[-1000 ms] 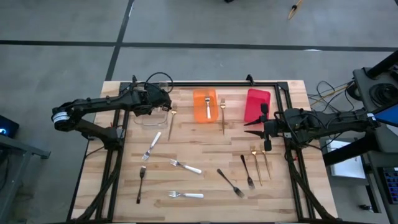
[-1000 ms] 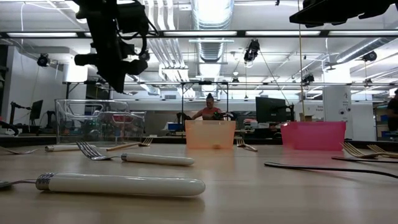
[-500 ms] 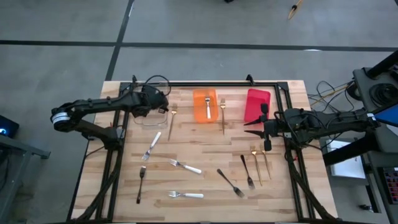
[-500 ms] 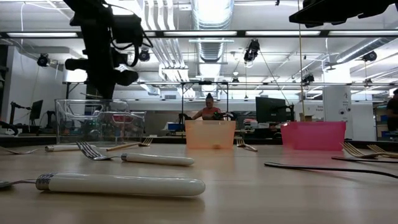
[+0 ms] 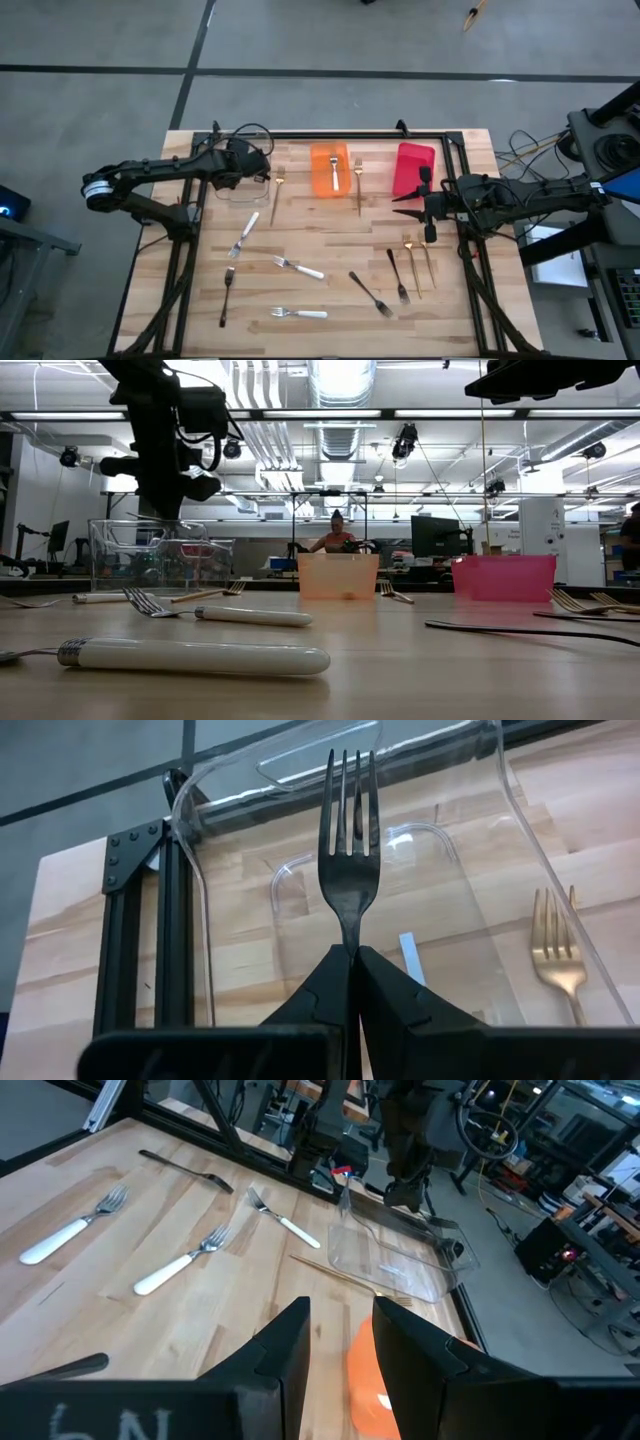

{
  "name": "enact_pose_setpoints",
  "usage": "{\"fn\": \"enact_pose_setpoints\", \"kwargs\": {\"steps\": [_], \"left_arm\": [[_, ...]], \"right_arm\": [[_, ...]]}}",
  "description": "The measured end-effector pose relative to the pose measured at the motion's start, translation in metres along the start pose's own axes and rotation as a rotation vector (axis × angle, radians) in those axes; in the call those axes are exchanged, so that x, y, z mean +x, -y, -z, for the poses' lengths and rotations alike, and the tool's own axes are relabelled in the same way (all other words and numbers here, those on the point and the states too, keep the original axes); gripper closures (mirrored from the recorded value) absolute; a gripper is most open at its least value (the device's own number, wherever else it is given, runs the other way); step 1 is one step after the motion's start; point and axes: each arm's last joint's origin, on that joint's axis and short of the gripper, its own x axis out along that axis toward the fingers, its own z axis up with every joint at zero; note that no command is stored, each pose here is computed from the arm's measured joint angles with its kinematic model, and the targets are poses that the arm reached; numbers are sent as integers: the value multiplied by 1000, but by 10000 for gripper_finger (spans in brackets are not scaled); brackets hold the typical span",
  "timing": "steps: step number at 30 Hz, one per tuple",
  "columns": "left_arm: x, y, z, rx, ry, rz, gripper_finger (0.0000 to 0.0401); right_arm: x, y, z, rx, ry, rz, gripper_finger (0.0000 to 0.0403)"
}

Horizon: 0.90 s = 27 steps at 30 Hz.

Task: Sort silverware by color (type)
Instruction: Put the top center black fork into the transparent bin

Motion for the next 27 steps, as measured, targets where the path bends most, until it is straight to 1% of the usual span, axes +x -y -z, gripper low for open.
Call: {"fn": "enact_pose_setpoints", "kwargs": {"steps": [17, 27], "left_arm": [[1, 1, -1, -18, 20, 4, 401], [7, 3, 5, -67, 36, 13, 401]], "right_arm": [[0, 0, 0, 2, 0, 0, 300], [0, 0, 0, 2, 0, 0, 300]]}}
